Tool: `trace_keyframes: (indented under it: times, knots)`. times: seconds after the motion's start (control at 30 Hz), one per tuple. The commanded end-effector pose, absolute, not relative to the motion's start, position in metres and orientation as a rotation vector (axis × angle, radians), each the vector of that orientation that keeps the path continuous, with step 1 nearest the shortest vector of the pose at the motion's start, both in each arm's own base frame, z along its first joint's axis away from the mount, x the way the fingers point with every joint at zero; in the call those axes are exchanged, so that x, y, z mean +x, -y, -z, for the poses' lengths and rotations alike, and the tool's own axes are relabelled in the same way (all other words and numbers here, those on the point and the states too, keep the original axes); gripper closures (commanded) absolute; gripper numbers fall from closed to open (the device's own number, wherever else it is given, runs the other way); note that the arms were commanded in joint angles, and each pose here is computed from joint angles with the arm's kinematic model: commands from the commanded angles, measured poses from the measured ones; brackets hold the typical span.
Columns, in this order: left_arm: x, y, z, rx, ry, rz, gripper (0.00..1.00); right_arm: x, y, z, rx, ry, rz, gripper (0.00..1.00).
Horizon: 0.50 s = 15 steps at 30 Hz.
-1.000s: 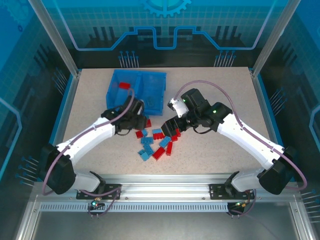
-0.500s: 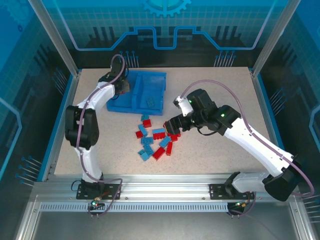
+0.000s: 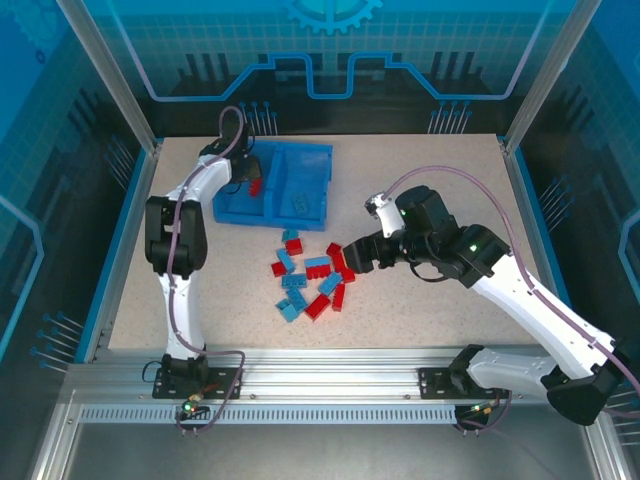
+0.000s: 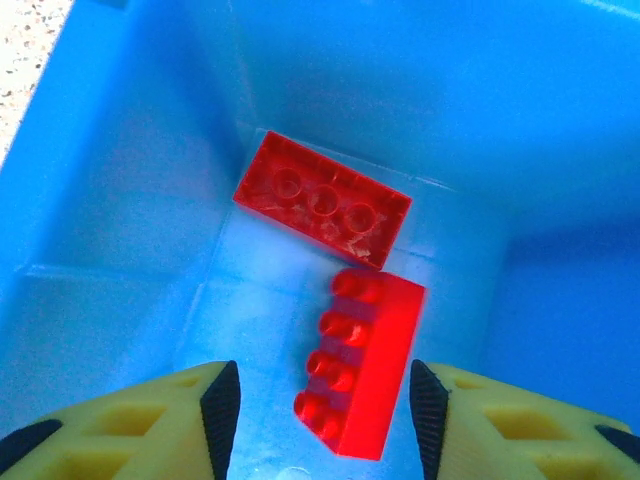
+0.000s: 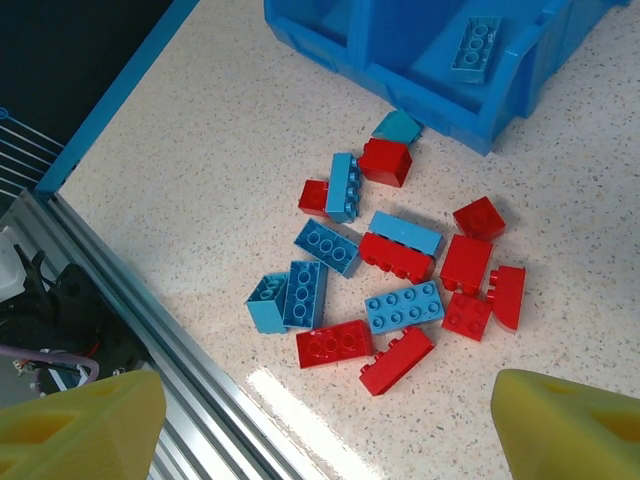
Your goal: Sort the legos into containers by color
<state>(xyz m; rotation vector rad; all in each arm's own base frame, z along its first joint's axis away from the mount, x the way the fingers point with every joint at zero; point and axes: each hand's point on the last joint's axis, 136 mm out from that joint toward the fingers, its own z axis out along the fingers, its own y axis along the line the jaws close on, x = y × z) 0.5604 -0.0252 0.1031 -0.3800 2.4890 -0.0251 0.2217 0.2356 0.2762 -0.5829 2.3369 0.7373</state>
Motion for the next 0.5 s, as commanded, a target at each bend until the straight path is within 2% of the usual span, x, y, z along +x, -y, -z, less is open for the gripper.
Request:
trace_keyframes:
  times: [0.0,0.13,0.27,0.47]
  knots:
    - [0.547,0.036,-0.162,-0.386,-2.400,0.147,0.49,0.226,-0.234,-0.270,-0.556,-2.356,-0.718,0.14]
    - [0.511,0.046,-0.213,-0.398,-2.305,0.285,0.51,0.237,-0.236,-0.260,-0.541,-2.381,-0.663,0.14]
    - [0.449,0.066,-0.271,-0.334,-2.190,0.432,0.51,0.250,-0.245,-0.244,-0.583,-2.426,-0.575,0.14]
    - [0.349,0.101,-0.317,0.007,-2.115,0.424,0.51,0.271,-0.289,-0.212,-0.712,-2.494,-0.477,0.17]
